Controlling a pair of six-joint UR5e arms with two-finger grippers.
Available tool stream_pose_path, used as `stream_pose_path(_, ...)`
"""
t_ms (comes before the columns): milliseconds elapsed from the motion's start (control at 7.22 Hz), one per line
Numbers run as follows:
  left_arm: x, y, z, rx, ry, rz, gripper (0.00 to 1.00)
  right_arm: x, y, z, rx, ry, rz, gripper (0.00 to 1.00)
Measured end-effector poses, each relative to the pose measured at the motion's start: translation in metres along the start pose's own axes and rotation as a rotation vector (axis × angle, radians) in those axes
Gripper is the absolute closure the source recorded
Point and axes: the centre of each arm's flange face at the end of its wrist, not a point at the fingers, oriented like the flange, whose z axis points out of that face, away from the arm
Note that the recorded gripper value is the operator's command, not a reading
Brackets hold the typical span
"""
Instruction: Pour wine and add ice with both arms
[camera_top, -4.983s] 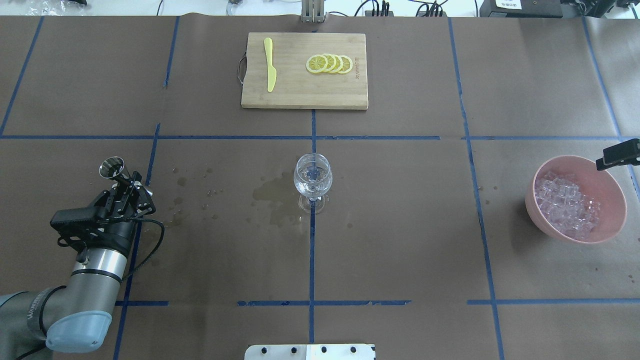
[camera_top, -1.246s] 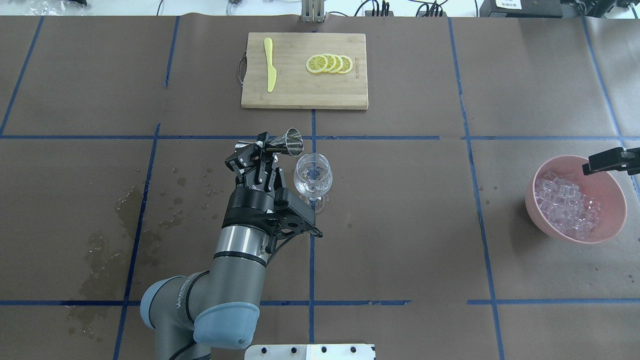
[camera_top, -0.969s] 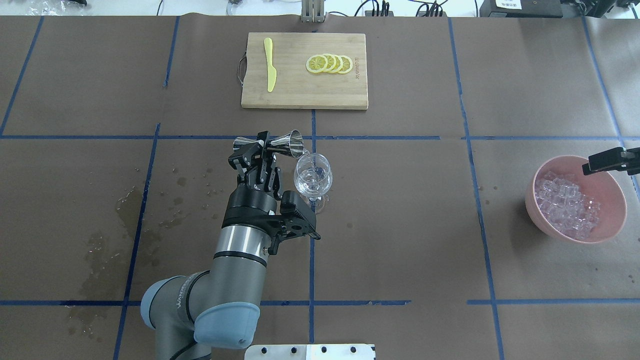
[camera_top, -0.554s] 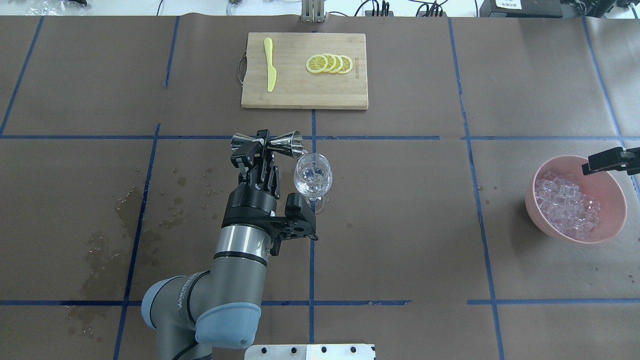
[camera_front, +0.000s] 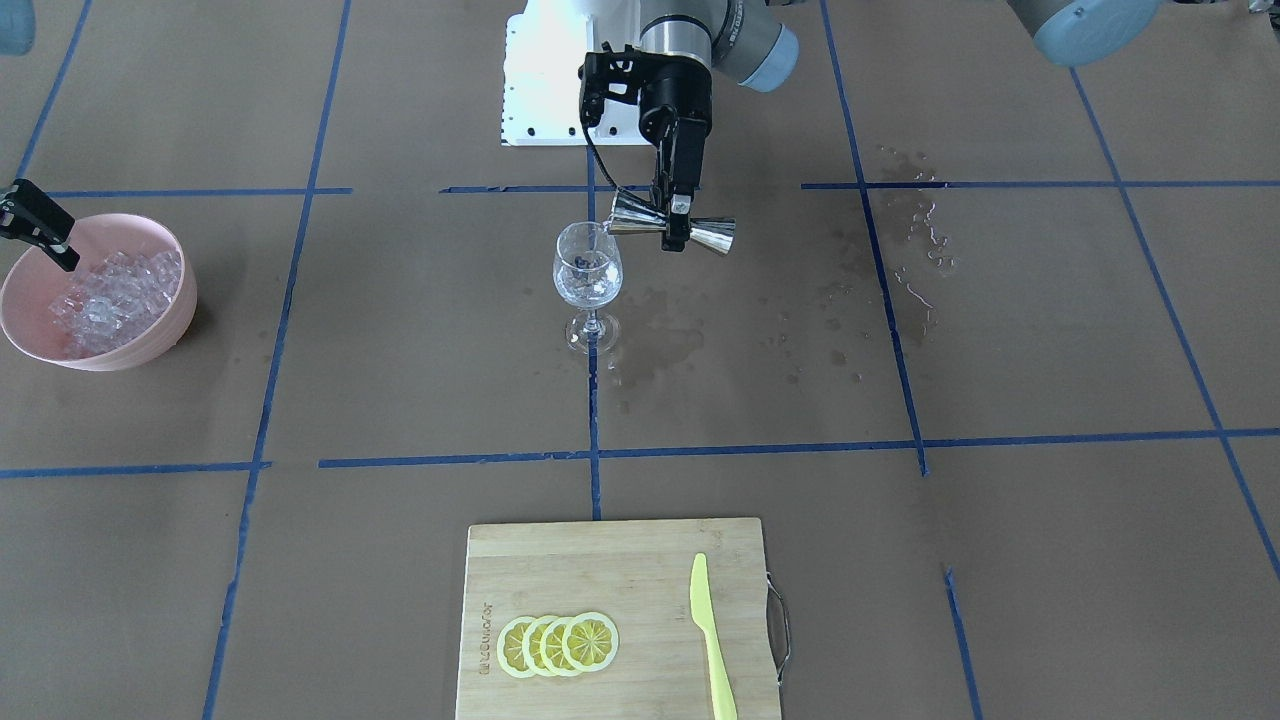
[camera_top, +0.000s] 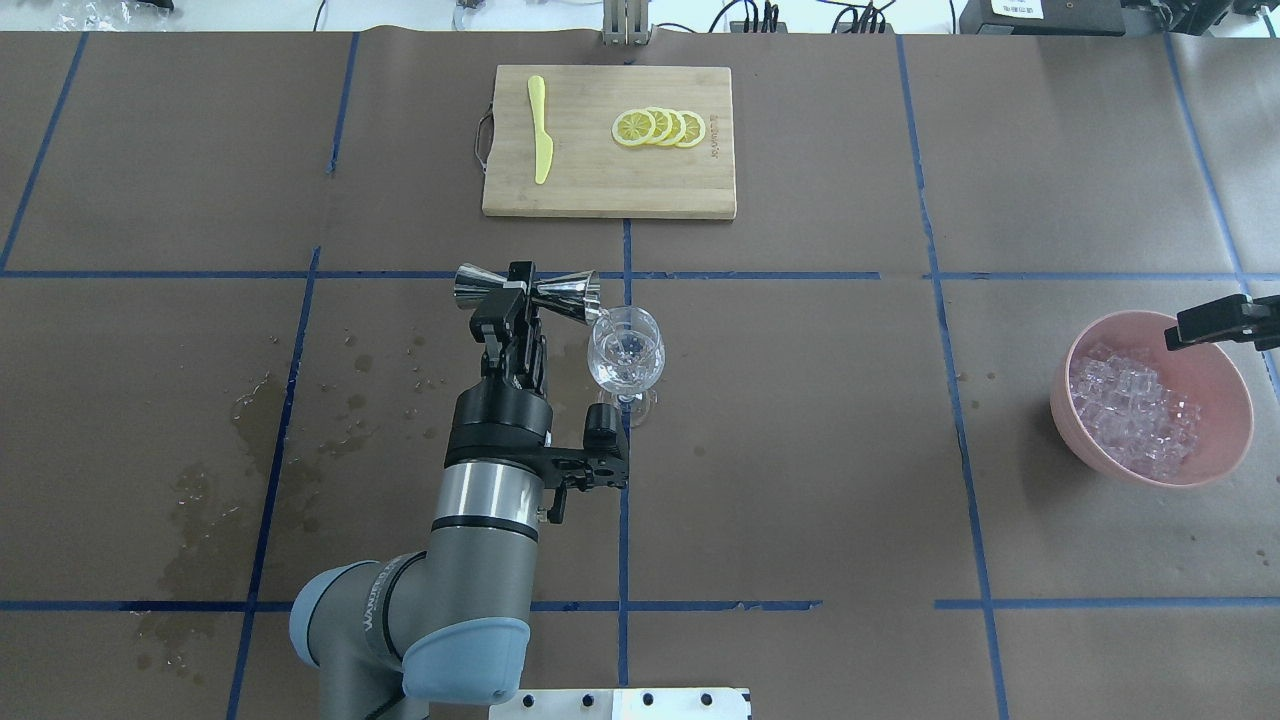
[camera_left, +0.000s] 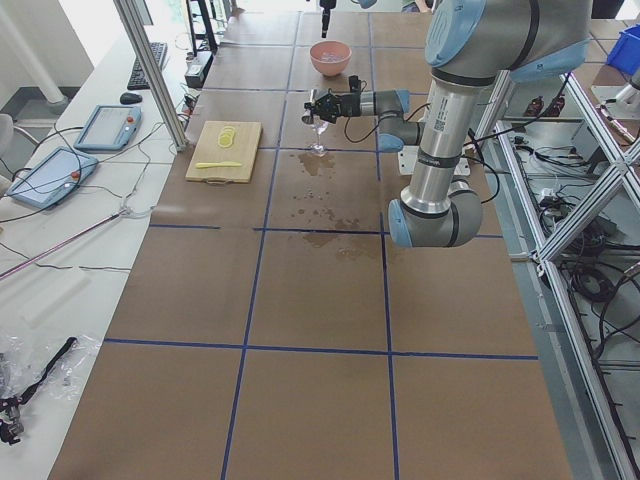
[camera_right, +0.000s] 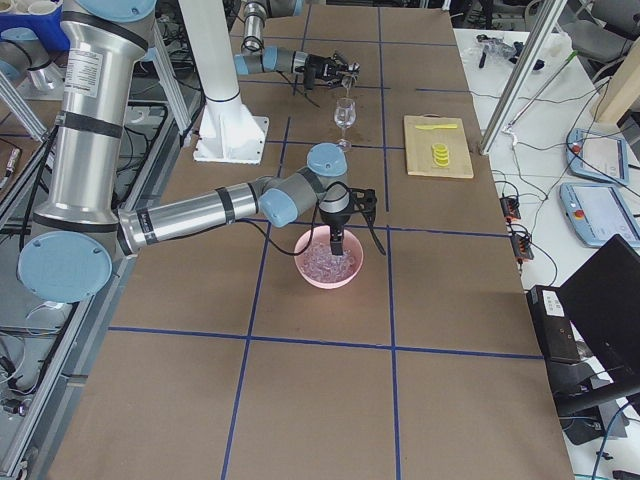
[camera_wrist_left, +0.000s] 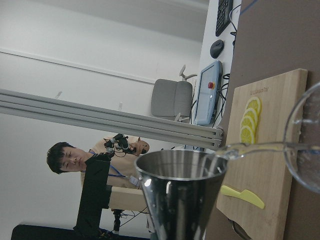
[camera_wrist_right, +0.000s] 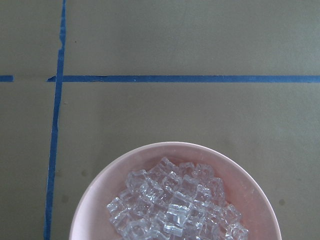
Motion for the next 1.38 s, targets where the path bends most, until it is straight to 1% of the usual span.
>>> stream_pose_path(277,0.005,-0.002,-0.005,0.0,-0.002,0.035,1.0,0.0,0.0,0.0,-0.001,0.001,0.001,0.0)
stream_pose_path(554,0.005,-0.003,-0.007,0.002,-0.001,0.04,1.0,0.001,0.0,0.001,-0.002,0.003,0.002,0.0)
stream_pose_path(969,-0.008,-0.005,-0.009,0.013,-0.008,-0.017,1.0,0.007,0.001,0.011,-0.006,0.029,0.005,0.0)
stream_pose_path(1384,-0.025,0.004,-0.005,0.017,-0.026,-0.067,1.0,0.0,0.007,0.035,-0.02,0.078,-0.015,0.0)
